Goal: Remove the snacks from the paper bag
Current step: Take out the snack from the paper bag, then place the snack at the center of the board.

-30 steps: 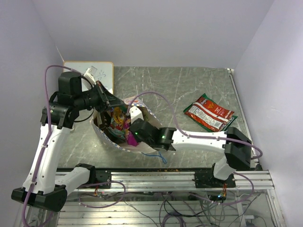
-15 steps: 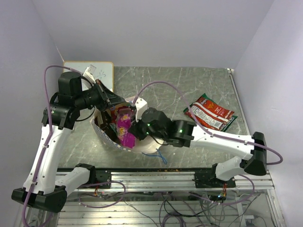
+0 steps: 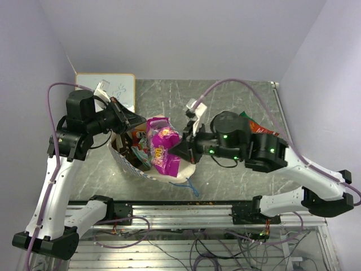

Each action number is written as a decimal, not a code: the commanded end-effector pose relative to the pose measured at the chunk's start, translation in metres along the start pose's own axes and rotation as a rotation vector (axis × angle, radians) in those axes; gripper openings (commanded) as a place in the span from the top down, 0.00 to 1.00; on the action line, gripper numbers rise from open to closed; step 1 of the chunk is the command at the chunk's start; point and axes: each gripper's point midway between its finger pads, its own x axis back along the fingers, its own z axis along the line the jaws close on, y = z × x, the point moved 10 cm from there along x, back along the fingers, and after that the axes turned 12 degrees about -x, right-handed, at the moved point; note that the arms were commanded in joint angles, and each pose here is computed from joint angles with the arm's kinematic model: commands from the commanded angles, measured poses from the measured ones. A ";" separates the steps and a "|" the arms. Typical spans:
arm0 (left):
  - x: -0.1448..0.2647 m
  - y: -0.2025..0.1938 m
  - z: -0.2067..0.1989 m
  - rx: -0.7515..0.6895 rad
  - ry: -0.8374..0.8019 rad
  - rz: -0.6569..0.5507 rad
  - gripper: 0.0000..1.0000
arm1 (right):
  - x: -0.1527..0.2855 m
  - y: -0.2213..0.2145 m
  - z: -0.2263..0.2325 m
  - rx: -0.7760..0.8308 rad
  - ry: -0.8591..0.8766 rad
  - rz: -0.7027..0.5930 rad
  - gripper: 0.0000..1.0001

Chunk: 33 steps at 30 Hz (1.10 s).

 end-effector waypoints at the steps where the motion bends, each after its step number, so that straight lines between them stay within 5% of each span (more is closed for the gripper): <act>1: 0.003 -0.001 -0.003 -0.013 -0.010 -0.016 0.93 | 0.054 0.037 0.009 0.079 0.005 -0.157 1.00; 4: 0.002 -0.002 -0.001 -0.015 -0.010 -0.010 0.93 | 0.077 0.052 -0.002 0.122 -0.143 -0.285 1.00; 7: 0.001 -0.003 0.000 -0.017 -0.014 -0.004 0.93 | 0.092 0.065 -0.025 0.100 -0.474 -0.431 1.00; 14: 0.002 0.002 -0.004 -0.053 -0.019 0.000 0.93 | 0.078 0.064 -0.065 0.323 -0.995 -0.494 1.00; 18: 0.001 0.005 -0.005 -0.079 -0.009 0.011 0.93 | 0.063 0.068 -0.113 0.405 -0.954 -0.469 1.00; 22: -0.001 0.008 -0.005 -0.110 -0.005 0.019 0.93 | 0.055 0.064 -0.177 0.427 -1.018 -0.291 1.00; 26: -0.006 0.012 -0.004 -0.132 -0.013 0.038 0.93 | 0.051 0.032 -0.241 0.416 -1.055 0.059 1.00; 33: -0.015 0.014 0.000 -0.160 -0.037 0.066 0.93 | 0.083 -0.007 -0.292 0.420 -1.314 0.406 1.00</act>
